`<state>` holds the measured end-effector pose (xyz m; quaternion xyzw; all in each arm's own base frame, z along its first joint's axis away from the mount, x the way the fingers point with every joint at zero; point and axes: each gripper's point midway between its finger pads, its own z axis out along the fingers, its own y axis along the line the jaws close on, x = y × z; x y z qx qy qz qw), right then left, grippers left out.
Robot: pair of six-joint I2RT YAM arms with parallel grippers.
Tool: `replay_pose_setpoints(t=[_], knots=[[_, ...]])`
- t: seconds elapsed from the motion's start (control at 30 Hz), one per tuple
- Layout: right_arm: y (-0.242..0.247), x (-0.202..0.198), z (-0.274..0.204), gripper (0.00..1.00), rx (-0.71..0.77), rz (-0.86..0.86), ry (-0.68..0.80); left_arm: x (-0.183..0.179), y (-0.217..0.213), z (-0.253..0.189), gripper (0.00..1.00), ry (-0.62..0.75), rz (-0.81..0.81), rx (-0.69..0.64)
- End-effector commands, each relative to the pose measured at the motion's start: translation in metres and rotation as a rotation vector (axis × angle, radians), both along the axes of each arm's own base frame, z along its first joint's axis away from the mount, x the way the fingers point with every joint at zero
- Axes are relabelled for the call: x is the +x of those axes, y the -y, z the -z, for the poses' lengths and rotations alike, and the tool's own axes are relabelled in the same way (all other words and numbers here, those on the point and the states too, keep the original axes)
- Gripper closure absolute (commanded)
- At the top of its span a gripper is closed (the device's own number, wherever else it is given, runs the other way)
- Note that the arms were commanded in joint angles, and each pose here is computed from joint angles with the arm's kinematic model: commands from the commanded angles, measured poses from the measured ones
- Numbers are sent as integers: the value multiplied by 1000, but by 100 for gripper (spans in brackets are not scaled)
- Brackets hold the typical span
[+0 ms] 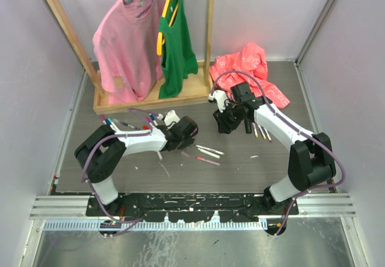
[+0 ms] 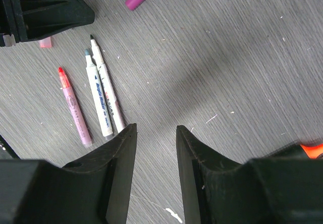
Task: Open the pen caps
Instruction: Place the pen cap at the center of the board.
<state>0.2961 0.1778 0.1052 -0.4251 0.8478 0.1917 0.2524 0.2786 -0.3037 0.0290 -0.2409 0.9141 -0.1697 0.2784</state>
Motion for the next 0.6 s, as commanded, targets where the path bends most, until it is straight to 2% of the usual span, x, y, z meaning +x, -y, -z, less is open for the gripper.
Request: replay_pose_setpoints(t=[0.0,0.57], knots=[[-4,5,-17,57,44,0,61,7,5,-12,81,33,-12,-12],[-4,5,-18,57,44,1,62,7,5,-15,77,36,-13,-17]])
